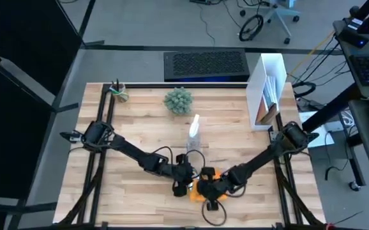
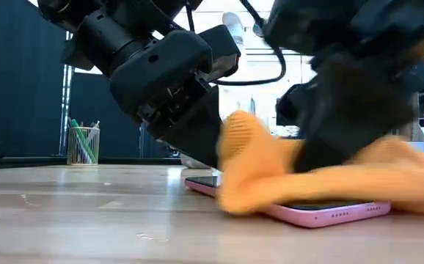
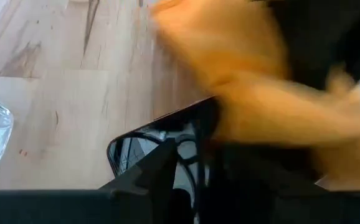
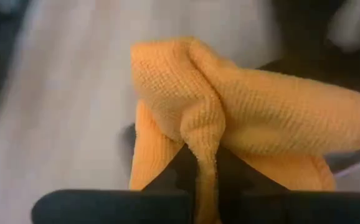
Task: Apply microfiber cloth
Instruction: Wipe the cellphone with the microfiber cloth
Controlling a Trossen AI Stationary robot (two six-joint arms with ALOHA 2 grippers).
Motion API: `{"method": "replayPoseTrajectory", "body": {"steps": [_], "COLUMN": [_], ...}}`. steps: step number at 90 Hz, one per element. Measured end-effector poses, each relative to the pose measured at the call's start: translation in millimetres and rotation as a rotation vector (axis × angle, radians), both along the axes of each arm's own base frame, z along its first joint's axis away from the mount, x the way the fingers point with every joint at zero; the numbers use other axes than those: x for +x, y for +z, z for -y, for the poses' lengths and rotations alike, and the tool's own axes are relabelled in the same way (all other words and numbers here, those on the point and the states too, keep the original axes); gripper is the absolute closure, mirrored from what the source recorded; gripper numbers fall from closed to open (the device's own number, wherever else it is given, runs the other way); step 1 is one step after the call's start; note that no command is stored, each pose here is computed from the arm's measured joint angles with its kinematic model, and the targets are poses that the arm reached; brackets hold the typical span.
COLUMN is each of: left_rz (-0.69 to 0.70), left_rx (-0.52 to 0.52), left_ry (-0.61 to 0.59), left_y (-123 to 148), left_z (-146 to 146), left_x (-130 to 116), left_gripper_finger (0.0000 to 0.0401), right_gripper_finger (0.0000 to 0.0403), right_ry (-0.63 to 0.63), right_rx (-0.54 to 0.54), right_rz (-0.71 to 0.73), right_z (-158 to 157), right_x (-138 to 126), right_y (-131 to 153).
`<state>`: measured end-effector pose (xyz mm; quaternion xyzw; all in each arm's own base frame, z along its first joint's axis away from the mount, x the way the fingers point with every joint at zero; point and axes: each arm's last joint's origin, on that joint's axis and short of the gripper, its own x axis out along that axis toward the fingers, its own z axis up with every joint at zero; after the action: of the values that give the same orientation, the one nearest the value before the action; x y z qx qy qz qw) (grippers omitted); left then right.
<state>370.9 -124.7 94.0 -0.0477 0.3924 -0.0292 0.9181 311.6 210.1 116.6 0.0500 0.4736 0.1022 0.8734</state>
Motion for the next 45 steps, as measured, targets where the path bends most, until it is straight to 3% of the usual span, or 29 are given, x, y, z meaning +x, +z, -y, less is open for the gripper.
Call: {"method": "replayPoseTrajectory", "body": {"steps": [14, 27, 45], "left_rz": [0.001, 0.004, 0.012], "left_rx": [-0.002, -0.003, -0.007], "left_ry": [-0.001, -0.004, -0.009], "left_y": [0, 0, 0], "left_z": [0, 0, 0], "left_x": [0, 0, 1], "left_gripper_finger": [0.0278, 0.0278, 0.0278], "right_gripper_finger": [0.0399, 0.0399, 0.0399], "right_ry": [0.082, 0.025, -0.017], "right_rx": [0.054, -0.035, -0.094], "right_rz": [-0.031, 0.192, 0.217], "right_z": [-3, 12, 34], "right_x": [-13, 2, 27], "right_y": [23, 59, 37]}}
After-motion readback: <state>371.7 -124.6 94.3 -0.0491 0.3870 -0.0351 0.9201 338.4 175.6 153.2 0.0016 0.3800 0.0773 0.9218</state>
